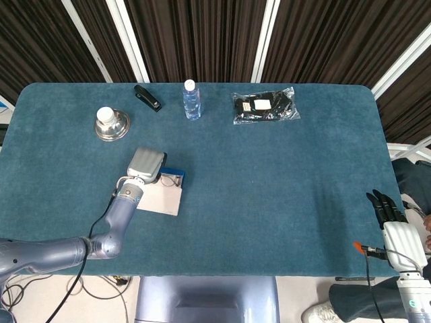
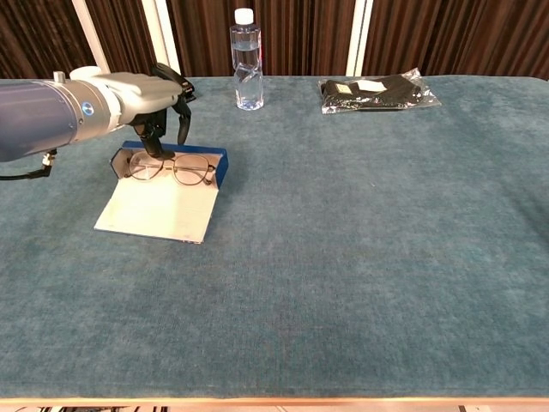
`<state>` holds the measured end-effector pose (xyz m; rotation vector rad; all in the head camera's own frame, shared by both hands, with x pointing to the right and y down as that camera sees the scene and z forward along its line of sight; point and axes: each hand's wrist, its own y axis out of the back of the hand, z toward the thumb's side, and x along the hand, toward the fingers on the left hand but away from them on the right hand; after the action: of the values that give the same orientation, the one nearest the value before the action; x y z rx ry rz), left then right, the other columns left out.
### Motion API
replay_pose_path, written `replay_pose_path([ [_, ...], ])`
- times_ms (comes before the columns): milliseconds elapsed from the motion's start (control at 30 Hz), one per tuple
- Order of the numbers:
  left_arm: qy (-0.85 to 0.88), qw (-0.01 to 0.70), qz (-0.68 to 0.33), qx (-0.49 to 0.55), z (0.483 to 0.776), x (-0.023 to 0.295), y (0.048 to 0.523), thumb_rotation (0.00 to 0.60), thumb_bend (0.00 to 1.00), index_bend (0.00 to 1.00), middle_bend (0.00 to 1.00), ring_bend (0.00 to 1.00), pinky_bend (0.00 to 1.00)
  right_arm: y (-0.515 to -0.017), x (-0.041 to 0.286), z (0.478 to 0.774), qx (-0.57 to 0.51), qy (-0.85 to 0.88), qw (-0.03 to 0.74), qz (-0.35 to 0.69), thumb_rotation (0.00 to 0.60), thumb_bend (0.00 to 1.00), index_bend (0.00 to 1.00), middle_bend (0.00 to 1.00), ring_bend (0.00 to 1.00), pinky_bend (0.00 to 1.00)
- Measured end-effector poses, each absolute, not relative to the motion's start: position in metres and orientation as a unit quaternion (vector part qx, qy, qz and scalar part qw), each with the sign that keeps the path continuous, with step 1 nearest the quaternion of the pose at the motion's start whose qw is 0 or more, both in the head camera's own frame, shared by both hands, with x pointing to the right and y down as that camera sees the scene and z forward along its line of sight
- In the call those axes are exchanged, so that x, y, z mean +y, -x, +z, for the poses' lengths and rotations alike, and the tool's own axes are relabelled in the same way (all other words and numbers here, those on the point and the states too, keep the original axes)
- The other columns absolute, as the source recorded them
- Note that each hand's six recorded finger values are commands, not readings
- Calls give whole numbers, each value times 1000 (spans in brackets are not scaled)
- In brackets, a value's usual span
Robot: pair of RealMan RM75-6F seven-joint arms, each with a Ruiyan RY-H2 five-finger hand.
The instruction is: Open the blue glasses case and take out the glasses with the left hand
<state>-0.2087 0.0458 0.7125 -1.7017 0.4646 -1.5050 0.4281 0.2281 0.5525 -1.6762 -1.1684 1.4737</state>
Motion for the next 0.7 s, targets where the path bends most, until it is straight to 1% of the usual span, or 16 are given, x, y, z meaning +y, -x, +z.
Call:
replay_pose_path([
  [267, 639, 476, -583, 159, 698, 50, 204, 600, 398, 556, 1000, 969, 1000, -428, 228, 552, -442, 634, 305, 556, 600, 53, 0, 0, 0, 225],
  [700, 613, 497, -589, 175, 694, 56, 214, 600, 413, 590, 1000, 976, 1000, -428, 228, 552, -443, 635, 305, 554, 600, 54, 0, 0, 0, 225],
])
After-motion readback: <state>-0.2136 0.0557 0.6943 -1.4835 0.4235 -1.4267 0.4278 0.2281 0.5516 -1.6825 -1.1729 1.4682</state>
